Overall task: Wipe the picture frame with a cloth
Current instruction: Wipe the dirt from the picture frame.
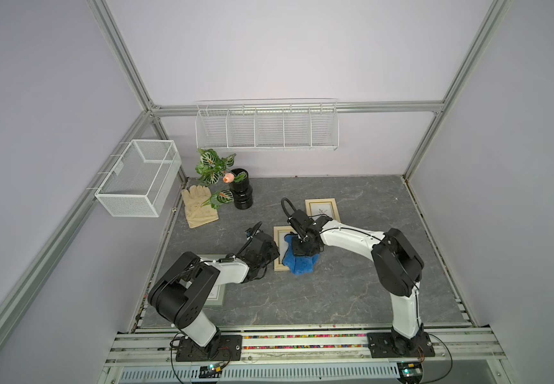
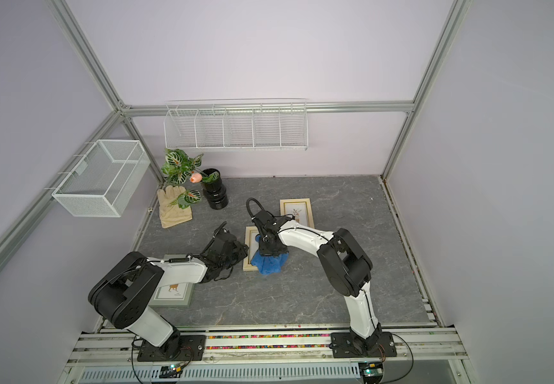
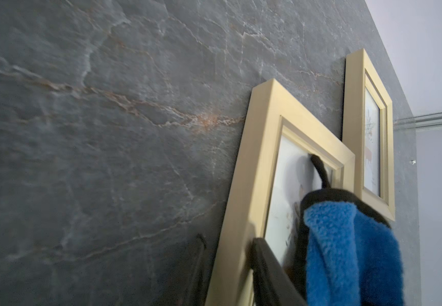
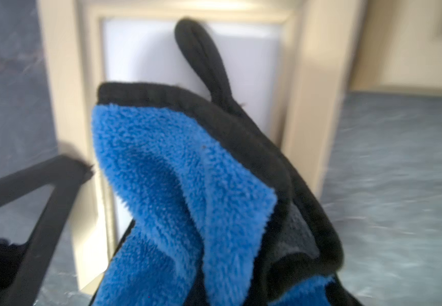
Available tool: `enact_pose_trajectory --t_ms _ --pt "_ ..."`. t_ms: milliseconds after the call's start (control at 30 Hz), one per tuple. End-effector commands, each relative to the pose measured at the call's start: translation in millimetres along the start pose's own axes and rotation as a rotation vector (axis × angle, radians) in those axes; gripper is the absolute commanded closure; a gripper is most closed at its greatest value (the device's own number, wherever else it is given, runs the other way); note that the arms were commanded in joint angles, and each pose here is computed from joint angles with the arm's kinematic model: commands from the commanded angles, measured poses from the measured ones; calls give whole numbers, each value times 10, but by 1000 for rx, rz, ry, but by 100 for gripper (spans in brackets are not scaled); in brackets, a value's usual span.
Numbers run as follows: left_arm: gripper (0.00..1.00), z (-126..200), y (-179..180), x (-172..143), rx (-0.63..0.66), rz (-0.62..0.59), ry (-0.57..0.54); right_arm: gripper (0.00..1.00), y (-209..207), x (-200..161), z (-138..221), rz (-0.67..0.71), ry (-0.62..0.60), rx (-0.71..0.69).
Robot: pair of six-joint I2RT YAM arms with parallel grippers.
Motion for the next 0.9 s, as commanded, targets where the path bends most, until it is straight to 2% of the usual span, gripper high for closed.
enact_pose_trajectory --t_ms 0,200,367,500,733,867 --pt "65 104 1096 -746 462 -15 338 91 -15 150 78 32 -25 -50" --pt "65 95 1095 -750 464 -21 347 92 25 588 -13 26 -69 -89" --pt "65 88 1080 -736 465 -26 345 92 -129 682 -114 40 -64 -175" --pt "65 85 1093 -737 475 -27 344 93 -231 427 -114 56 -24 -182" --pt "64 105 1079 -708 487 -40 339 93 -348 -245 55 81 26 -155" --pt "64 117 1055 -687 486 -55 339 92 -297 -283 100 80 19 -100"
Point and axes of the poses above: each gripper's point midway between its finger pads, its own z axis back along the fingers, its own y axis along the line the jaws close on, x = y × z, the point moved 6 cm from there along z, back along the fingers, and after that the axes turned 2 degrees about -z, right-handed, at the moved point
